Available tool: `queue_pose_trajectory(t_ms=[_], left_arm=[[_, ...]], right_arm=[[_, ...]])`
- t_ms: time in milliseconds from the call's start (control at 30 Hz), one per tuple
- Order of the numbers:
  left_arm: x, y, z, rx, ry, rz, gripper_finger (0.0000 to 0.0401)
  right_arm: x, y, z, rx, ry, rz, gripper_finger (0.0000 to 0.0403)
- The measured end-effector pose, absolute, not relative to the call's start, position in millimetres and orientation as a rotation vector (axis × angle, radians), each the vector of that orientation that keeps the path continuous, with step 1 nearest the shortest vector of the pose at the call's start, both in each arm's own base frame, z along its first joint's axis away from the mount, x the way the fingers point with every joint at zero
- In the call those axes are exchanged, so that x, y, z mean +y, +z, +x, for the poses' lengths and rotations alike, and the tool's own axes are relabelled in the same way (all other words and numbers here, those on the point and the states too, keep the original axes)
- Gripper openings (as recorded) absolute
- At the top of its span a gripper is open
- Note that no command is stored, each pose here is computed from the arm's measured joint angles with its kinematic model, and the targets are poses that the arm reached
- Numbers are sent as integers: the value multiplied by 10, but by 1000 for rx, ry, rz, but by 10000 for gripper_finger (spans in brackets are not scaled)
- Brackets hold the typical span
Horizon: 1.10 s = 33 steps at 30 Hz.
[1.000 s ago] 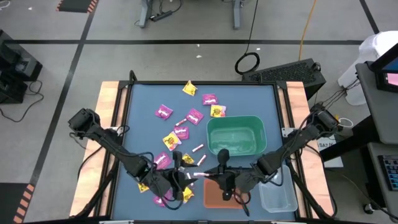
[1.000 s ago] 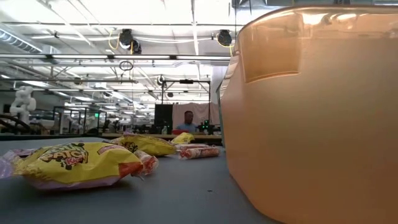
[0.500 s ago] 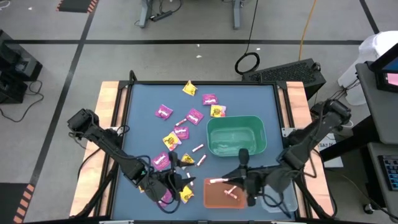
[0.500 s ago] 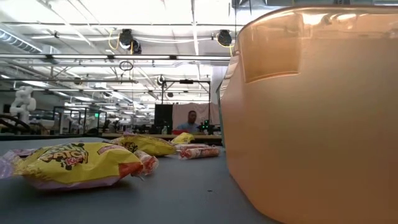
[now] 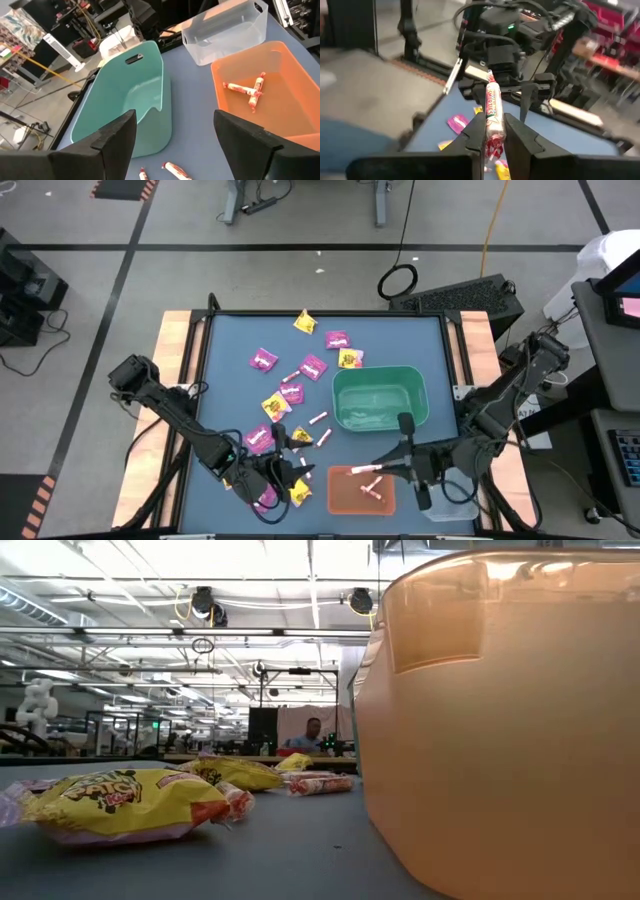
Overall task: Sort candy
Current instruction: Put the white candy into the orange bin
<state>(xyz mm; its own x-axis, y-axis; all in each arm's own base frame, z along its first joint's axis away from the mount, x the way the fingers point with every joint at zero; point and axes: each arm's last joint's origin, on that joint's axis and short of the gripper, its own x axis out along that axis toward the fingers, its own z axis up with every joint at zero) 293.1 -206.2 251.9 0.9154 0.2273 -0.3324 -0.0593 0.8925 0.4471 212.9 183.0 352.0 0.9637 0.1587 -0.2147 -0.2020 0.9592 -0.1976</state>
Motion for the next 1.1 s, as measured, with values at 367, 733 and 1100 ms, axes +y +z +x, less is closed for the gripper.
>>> queue_pose_trajectory(t_ms=[367,733,1100], left_arm=[[-2078,2552,2946,360,135,438,271],[-2082,2550,2947,362,120,435,271],[-2082,2550,2947,362,120,434,271]], right_arm=[[1797,3524,2153,235,222,23,41],[1748,3427,2133,305,118,-92,41],[1738,3267,2051,438,168,-408,41]])
